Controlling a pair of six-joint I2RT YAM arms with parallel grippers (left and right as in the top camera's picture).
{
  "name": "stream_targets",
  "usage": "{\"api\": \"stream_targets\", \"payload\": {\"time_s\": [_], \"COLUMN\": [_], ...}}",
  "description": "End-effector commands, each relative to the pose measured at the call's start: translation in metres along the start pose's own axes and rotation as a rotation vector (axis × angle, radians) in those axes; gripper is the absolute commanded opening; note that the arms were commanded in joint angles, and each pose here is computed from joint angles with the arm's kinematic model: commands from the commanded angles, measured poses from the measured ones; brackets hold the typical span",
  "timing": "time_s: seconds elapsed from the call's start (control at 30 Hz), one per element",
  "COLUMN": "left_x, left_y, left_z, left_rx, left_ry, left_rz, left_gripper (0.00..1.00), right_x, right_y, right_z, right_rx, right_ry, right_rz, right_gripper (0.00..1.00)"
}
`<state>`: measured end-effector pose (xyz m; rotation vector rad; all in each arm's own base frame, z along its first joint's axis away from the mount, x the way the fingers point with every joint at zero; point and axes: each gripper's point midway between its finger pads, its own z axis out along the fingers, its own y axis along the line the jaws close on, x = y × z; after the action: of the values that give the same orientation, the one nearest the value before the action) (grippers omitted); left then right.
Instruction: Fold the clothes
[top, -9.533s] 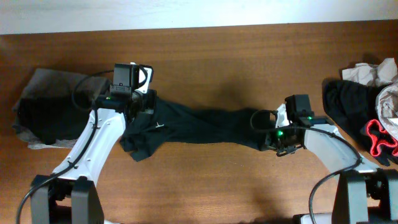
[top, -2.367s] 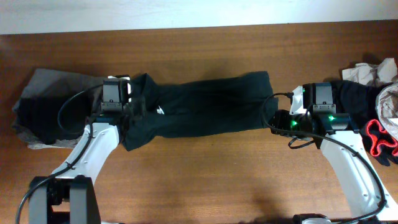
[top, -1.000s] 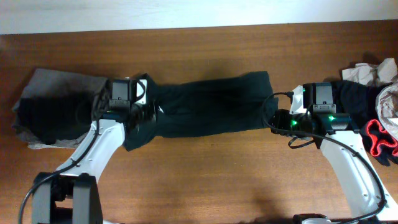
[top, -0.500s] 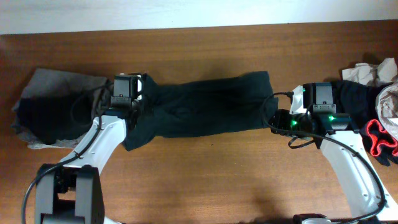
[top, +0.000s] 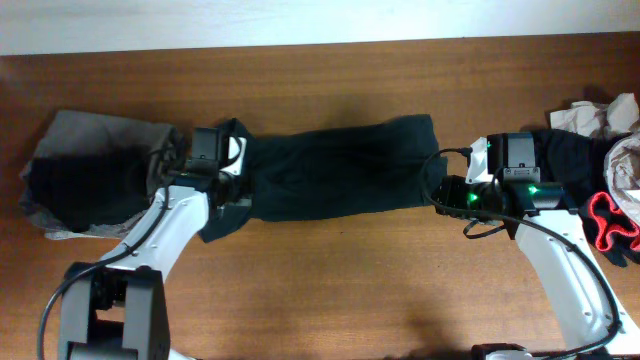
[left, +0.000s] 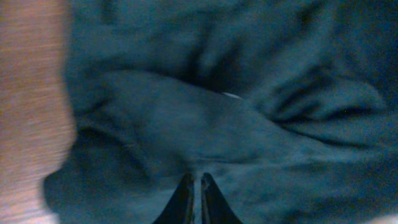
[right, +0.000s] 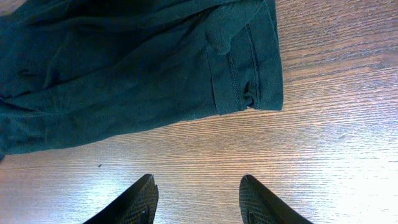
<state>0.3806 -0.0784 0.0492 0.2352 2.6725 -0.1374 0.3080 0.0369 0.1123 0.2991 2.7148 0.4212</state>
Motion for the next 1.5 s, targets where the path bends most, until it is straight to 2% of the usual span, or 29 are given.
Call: {"api": "stream_targets", "payload": {"time_s": [0.0, 0.3, 0.6, 0.87, 0.97, 1.13, 1.23, 1.47], "left_x": [0.004, 0.003, -0.058, -0.092, -0.083, -0.028, -0.006, 0.013], "left_y": [-0.016, -0.012, -0.008, 0.003, 0.003, -0.018, -0.02, -0.018], "left_z": [0.01, 0.051, 0.037, 0.018, 0.019, 0.023, 0.021, 0.038], "left_rx": [0.031, 0.006, -0.041, -0.119, -0.118, 0.02, 0.04, 0.04], "left_ry": [0.019, 0.015, -0.148, -0.199, -0.163, 0.054, 0.144, 0.171], "left_rz": [0.135, 0.142, 0.14, 0.134, 0.134, 0.137, 0.127, 0.126], "left_gripper": [0.03, 0.03, 0.02, 0.04, 0.04, 0.04, 0.03, 0.01], "right_x": [-0.002, 0.0, 0.001, 0.001, 0.001, 0.004, 0.003, 0.003], "right_y": [-0.002, -0.004, -0.01, -0.012, -0.012, -0.012, -0.012, -0.012], "right_z": [0.001, 0.004, 0.01, 0.01, 0.01, 0.01, 0.01, 0.01], "right_rx": [0.012, 0.015, 0.046, 0.054, 0.054, 0.057, 0.056, 0.057], "right_ry": [-0.004, 0.009, 0.026, 0.024, 0.024, 0.035, 0.033, 0.033], "right_rz": [-0.01, -0.006, -0.001, 0.0, 0.0, 0.002, 0.002, 0.002], "right_gripper": [0.48, 0.48, 0.48, 0.48, 0.48, 0.48, 0.48, 0.48]}}
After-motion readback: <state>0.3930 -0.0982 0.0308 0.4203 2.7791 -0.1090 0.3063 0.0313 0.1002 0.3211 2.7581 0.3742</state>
